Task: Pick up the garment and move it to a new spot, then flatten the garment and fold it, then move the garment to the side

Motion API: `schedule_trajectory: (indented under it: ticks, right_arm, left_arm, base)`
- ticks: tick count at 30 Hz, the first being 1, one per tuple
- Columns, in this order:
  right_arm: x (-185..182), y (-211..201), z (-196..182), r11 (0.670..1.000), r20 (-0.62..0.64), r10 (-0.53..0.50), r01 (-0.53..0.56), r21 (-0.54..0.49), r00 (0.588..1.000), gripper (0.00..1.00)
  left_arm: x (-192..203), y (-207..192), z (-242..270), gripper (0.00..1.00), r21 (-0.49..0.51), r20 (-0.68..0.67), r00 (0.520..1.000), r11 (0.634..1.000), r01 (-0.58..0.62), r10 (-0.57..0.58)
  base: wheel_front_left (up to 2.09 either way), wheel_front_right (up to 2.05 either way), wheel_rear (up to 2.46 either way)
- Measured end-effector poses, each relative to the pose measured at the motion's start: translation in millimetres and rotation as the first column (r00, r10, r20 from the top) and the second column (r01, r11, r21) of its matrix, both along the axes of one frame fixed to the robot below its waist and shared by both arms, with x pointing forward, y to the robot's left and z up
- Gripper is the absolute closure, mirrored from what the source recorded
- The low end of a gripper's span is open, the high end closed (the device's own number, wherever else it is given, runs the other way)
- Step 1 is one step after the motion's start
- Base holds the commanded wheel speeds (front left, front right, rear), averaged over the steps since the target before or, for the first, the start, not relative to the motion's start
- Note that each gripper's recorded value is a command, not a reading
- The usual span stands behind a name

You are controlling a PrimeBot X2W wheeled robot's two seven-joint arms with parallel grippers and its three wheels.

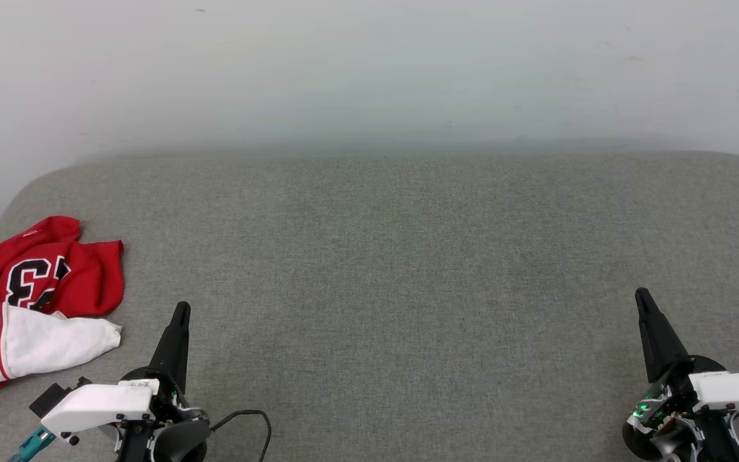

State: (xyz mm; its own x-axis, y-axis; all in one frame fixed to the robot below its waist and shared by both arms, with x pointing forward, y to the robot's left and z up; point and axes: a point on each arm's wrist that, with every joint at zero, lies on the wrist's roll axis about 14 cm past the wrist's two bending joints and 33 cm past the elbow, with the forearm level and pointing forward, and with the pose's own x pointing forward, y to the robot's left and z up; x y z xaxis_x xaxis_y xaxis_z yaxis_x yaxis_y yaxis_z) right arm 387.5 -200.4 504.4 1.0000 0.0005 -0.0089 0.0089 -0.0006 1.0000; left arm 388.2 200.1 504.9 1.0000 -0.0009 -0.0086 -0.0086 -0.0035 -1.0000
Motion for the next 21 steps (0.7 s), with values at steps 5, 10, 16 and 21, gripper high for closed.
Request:
schedule_trajectory:
  ticks: [5,10,16,21]
  right_arm:
    - [0.0,-0.1,0.0,1.0,0.0,0.0,0.0,0.0,1.0,1.0]
    - [0.0,0.1,0.0,1.0,0.0,0.0,0.0,0.0,1.0,1.0]
    - [0.0,0.1,0.0,1.0,0.0,0.0,0.0,0.0,1.0,1.0]
    - [0.0,-0.1,0.0,1.0,0.0,0.0,0.0,0.0,1.0,1.0]
  left_arm:
    - [0.0,-0.1,0.0,1.0,0.0,0.0,1.0,1.0,0.0,0.0]
    - [0.0,0.0,0.0,1.0,0.0,0.0,1.0,1.0,0.0,0.0]
    - [0.0,0.0,0.0,1.0,0.0,0.0,1.0,1.0,0.0,0.0]
    - [0.0,-0.1,0.0,1.0,0.0,0.0,1.0,1.0,0.0,0.0]
  base:
    - [0.0,0.0,0.0]
    - [0.0,0.0,0.0]
    - [0.0,0.0,0.0]
    - [0.0,0.0,0.0]
